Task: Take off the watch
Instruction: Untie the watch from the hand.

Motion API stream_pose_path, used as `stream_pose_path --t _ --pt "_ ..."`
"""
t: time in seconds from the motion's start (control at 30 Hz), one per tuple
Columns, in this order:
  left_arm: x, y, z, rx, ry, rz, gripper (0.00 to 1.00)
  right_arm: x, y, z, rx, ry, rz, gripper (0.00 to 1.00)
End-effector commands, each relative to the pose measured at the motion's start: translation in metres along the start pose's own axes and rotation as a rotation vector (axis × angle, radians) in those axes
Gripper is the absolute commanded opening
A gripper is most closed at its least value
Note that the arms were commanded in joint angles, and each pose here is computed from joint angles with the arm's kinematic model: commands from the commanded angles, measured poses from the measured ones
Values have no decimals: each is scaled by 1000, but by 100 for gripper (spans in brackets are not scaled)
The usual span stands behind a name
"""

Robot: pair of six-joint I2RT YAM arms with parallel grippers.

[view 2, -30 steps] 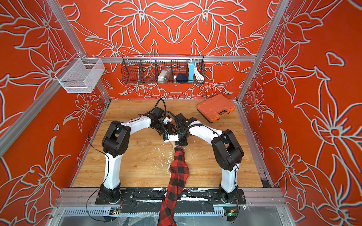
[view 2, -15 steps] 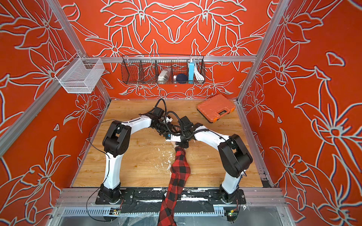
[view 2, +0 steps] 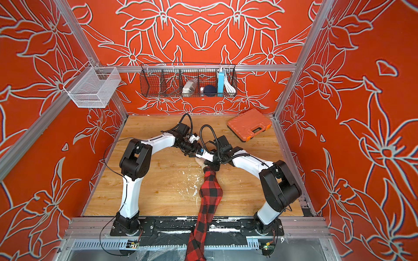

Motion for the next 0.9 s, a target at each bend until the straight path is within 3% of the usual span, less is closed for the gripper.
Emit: stream_pose_path --t 0.0,0.3,0.5,0.87 --pt "4 16 43 134 -57 1 48 31 -20 -21 -102 4 -149 0" --pt "6 20 51 154 -64 6 48 10 -25 -33 -235 145 -104 0" --pt "9 19 56 170 -69 1 47 -9 -27 -34 -327 310 -53 0" --pt "13 22 56 176 -73 2 48 -24 -34 -27 -389 494 -40 0"
Point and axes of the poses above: each gripper's point midway between its finger pads, its own y axis out along the fingers, its own z axis along the line the jaws close on, x = y × z, the point moved 4 cm from there along -y, back along the fingers, and after that the axes turned 14 degrees about -y, right-handed, at the moved point
